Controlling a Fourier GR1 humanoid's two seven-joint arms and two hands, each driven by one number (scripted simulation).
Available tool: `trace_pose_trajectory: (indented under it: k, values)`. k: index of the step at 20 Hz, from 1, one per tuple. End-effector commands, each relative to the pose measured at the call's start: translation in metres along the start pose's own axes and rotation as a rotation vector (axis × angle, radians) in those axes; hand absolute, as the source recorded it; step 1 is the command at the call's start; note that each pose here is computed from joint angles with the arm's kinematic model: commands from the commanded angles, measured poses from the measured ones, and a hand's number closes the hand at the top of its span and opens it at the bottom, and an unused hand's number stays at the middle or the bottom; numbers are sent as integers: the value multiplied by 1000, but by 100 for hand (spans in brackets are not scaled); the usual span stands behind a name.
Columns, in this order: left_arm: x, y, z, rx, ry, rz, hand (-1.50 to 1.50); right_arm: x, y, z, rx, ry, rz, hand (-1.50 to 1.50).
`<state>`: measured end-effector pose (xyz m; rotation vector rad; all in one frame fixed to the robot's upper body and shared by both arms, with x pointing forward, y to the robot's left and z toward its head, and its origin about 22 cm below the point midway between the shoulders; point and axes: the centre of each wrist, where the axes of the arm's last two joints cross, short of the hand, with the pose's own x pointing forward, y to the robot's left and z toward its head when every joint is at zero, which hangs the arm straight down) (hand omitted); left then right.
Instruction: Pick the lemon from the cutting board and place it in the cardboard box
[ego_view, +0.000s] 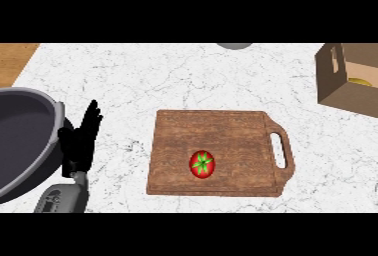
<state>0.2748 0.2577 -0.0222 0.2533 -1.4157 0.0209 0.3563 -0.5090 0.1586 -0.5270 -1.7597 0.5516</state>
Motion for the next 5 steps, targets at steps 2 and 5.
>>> trace_pose_trajectory:
  k: [2, 5]
  values:
    - [5, 8, -5, 20, -8, -9, 0, -4, -19, 15, -59, -18, -260, -150]
    - [-5, -1, 0, 8, 0, -9, 0, 0, -37, 22, -112, 0, -295, -150]
